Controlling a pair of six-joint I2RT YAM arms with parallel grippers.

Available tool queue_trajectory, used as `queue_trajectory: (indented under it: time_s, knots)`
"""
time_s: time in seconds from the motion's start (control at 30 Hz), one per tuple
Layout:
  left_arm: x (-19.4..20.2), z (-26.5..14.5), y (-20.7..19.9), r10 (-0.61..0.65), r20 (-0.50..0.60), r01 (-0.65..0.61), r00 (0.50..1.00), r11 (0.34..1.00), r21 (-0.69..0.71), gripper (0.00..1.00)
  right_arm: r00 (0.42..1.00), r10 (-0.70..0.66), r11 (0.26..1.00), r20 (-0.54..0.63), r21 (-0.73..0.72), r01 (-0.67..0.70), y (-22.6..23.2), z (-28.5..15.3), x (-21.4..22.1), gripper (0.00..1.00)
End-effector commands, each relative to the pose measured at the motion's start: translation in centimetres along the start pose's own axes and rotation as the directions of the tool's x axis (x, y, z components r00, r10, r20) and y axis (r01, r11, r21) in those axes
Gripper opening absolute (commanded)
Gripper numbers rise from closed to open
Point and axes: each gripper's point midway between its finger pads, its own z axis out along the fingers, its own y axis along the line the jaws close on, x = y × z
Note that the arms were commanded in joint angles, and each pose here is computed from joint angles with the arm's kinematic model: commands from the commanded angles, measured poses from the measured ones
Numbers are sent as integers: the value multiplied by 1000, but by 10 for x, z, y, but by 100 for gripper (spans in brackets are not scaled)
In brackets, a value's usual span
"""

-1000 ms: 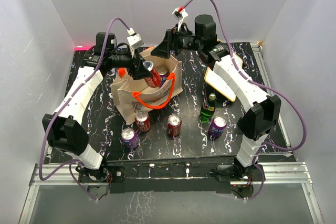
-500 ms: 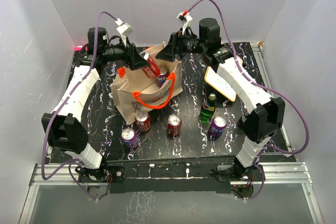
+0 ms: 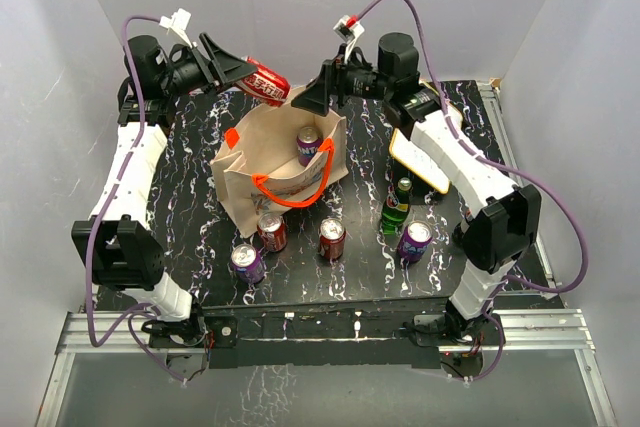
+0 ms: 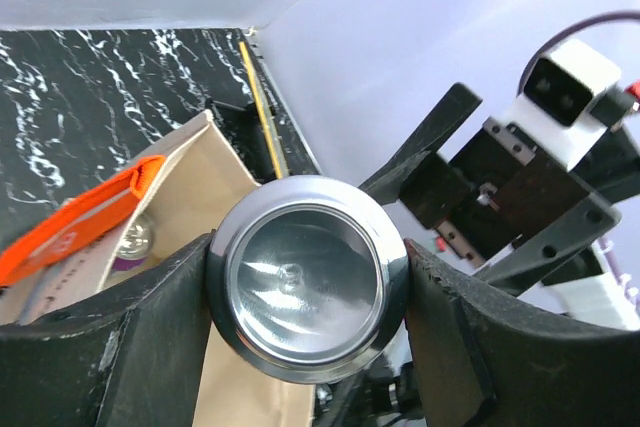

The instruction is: Place the beverage into the canvas bag

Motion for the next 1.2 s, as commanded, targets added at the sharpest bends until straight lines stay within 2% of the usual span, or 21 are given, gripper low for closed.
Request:
queue_trajectory:
  time_s: [0.0, 0.3, 0.87, 1.17]
  knots:
    - [-33, -22, -72, -66, 115, 55, 991, 993, 101, 0, 993, -80, 995, 89, -59, 85, 13, 21, -11, 85]
    - [-41, -44, -104, -118, 149, 97, 982, 985, 141, 0, 988, -74, 991, 139, -99, 88, 33, 57, -7, 89]
    - [-40, -54, -99, -219, 158, 198, 963, 971, 135, 0, 929, -159, 973, 333, -107, 205, 59, 64, -74, 90]
    - [-34, -52, -89, -233, 142, 215, 962, 968, 132, 0, 927, -147, 975, 344, -109, 195, 51, 64, -81, 76]
